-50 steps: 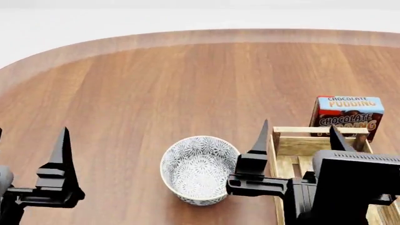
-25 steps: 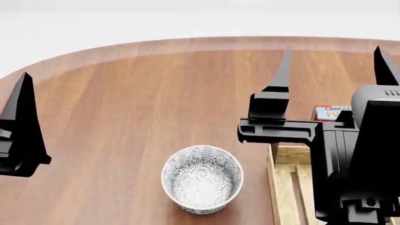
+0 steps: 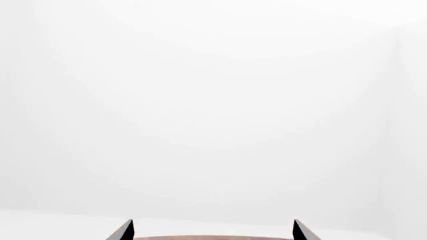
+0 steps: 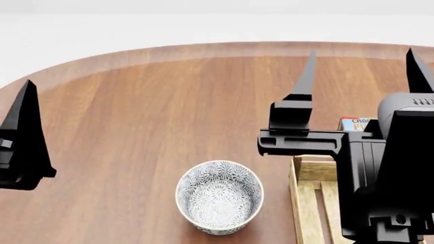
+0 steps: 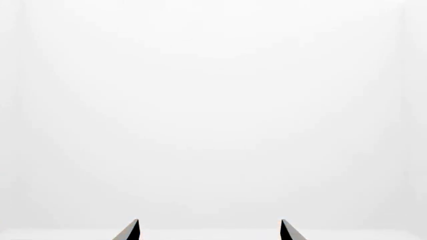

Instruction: Pick up the bowl on the left and put it in the tray.

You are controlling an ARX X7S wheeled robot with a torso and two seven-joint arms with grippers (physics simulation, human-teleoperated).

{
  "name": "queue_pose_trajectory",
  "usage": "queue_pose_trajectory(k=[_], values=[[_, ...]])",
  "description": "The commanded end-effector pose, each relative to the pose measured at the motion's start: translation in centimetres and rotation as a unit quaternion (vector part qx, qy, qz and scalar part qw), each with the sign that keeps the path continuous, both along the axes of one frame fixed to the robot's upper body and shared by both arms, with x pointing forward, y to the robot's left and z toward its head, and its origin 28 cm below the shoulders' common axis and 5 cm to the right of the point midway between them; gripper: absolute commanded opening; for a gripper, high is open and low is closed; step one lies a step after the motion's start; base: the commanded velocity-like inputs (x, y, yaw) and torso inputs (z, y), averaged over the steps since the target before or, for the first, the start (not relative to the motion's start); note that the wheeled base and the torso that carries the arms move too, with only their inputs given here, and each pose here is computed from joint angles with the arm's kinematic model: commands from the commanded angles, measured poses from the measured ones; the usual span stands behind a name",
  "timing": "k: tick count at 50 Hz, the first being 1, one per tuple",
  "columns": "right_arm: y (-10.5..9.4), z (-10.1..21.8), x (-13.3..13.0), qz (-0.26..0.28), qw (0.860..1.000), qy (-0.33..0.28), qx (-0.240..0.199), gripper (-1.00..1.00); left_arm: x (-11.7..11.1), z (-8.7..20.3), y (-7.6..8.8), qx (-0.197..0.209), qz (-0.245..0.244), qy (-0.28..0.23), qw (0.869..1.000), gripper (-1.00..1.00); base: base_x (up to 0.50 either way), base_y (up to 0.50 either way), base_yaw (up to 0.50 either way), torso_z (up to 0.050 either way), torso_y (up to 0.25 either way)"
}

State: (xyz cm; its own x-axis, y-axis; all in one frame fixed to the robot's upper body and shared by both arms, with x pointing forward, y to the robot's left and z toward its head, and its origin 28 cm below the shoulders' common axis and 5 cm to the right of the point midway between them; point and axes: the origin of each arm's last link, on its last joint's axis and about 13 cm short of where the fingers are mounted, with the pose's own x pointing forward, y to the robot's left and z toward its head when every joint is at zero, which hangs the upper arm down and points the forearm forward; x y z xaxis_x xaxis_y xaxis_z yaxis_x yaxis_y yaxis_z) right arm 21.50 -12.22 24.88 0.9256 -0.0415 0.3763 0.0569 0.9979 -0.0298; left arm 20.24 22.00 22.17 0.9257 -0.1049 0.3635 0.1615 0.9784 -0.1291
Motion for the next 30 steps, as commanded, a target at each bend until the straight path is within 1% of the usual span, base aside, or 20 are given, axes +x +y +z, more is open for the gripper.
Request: queue_pose_trajectory(k=[1, 2, 3, 4, 16, 30], values=[[0.04, -0.26, 0.03, 0.001, 1.000, -0.001, -0.006, 1.00, 0.25, -0.28, 0.16, -0.003, 0.005, -0.005, 1.000, 1.00, 0.00, 0.00, 0.00, 0.000, 0.000], [0.04, -0.27, 0.03, 0.001, 1.000, -0.001, -0.005, 1.00, 0.20, -0.26, 0.20, -0.011, 0.003, -0.005, 1.000, 1.00, 0.00, 0.00, 0.00, 0.000, 0.000], [0.04, -0.29, 0.02, 0.002, 1.000, -0.001, -0.005, 1.00, 0.19, -0.22, 0.21, -0.008, 0.004, -0.005, 1.000, 1.00, 0.00, 0.00, 0.00, 0.000, -0.164], [0.04, -0.33, 0.01, 0.002, 1.000, -0.001, -0.005, 1.00, 0.23, -0.25, 0.19, 0.001, 0.012, -0.008, 1.000, 1.00, 0.00, 0.00, 0.00, 0.001, -0.250], [-0.08, -0.50, 0.02, -0.001, 1.000, -0.001, -0.001, 1.00, 0.25, -0.56, 0.14, 0.003, 0.015, -0.008, 1.000, 1.00, 0.00, 0.00, 0.00, 0.001, -0.250], [-0.06, -0.54, 0.04, -0.001, 1.000, 0.000, -0.001, 1.00, 0.25, -0.29, 0.27, 0.004, 0.023, -0.014, 1.000, 1.00, 0.00, 0.00, 0.00, 0.001, -0.250]])
